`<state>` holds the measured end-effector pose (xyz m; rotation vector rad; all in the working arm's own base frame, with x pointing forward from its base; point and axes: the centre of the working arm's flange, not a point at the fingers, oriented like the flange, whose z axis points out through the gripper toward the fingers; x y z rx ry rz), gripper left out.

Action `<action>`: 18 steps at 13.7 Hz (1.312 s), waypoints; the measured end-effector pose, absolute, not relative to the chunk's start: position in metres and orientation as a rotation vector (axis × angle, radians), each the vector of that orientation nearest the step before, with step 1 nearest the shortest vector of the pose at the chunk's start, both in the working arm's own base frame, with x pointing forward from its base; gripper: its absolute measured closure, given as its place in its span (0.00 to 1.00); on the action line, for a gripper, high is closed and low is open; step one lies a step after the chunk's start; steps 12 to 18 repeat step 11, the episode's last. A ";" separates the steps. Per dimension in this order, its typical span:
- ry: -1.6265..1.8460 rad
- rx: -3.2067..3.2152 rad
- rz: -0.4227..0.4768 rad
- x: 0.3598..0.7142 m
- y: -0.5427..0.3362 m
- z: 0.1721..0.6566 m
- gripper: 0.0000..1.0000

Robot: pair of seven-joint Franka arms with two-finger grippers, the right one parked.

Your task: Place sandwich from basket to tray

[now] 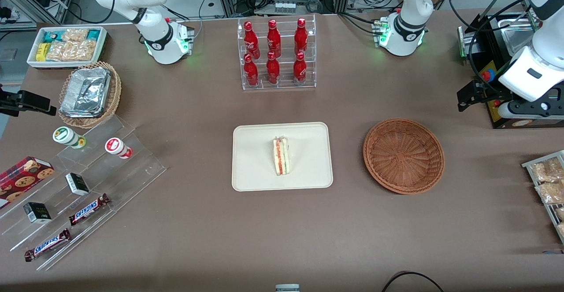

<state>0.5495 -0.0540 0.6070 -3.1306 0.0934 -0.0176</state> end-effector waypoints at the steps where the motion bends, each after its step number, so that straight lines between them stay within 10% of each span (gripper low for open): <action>1: 0.100 -3.130 -0.014 0.551 -0.057 0.606 0.00; 18: 0.123 -3.130 -0.045 0.557 -0.038 0.614 0.00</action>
